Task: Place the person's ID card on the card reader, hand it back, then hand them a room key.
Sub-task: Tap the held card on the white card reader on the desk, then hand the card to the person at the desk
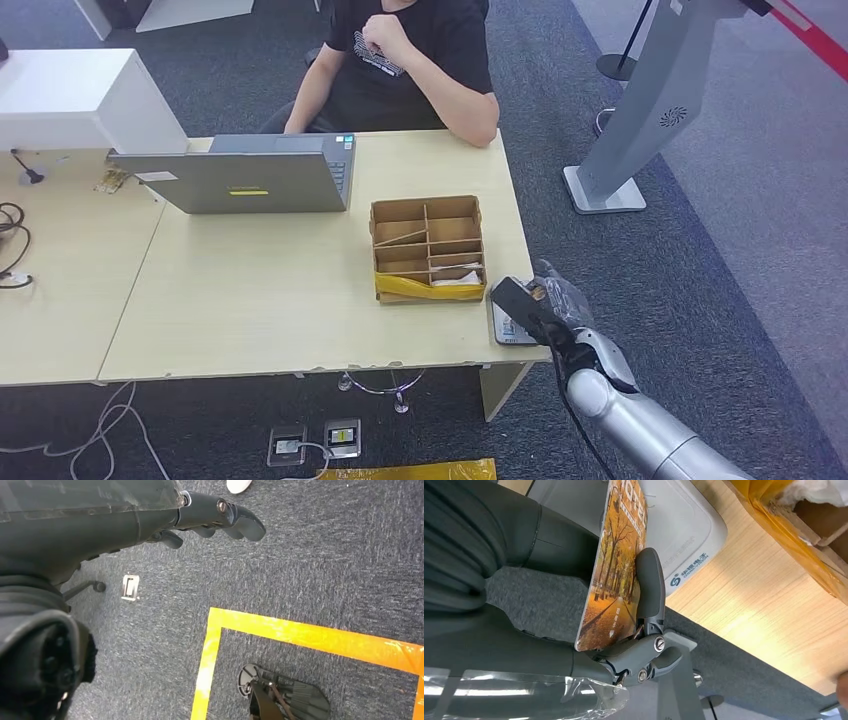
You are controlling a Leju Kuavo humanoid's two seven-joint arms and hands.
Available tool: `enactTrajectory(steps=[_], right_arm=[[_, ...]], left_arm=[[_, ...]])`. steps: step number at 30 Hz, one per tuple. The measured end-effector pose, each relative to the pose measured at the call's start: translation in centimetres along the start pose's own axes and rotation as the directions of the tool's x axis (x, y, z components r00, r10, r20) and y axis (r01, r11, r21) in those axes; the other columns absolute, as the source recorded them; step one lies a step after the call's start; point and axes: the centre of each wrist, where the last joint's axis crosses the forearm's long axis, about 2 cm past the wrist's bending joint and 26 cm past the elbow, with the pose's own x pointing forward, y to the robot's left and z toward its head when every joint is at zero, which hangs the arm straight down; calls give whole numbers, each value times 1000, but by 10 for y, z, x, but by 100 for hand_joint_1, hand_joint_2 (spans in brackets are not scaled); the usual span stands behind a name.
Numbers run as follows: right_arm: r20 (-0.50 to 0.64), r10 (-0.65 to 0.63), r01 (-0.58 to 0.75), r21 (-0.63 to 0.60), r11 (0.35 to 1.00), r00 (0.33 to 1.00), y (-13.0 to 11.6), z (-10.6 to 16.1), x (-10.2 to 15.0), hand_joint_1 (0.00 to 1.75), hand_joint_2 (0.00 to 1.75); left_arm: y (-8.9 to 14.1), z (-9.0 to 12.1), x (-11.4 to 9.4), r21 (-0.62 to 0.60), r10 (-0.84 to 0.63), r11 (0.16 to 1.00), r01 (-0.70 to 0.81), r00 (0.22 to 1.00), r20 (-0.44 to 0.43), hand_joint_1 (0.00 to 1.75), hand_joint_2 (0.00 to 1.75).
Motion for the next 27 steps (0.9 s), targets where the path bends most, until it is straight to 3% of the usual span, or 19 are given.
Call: enactTrajectory(steps=[5, 8, 12, 21, 27], right_arm=[[-1, -148, 148, 0, 989, 989, -8, -2, 8, 175, 175], [30, -267, 268, -5, 963, 963, -27, -6, 27, 175, 175], [112, -334, 339, -28, 940, 936, -57, -11, 57, 175, 175], [261, -337, 367, -75, 927, 905, -100, -14, 103, 175, 175], [294, -221, 274, -151, 950, 930, -112, -17, 124, 175, 175]], left_arm=[[1, 0, 0, -4, 0, 1000, 0, 1000, -2, 0, 0], [1, -1, 0, -12, -3, 1000, 2, 1000, -12, 0, 0], [2, -1, 3, -22, -10, 1000, 10, 1000, -16, 0, 0], [4, -2, 13, -8, -15, 1000, 16, 1000, 3, 0, 0], [2, -2, 13, -4, -16, 1000, 16, 1000, 3, 0, 0]])
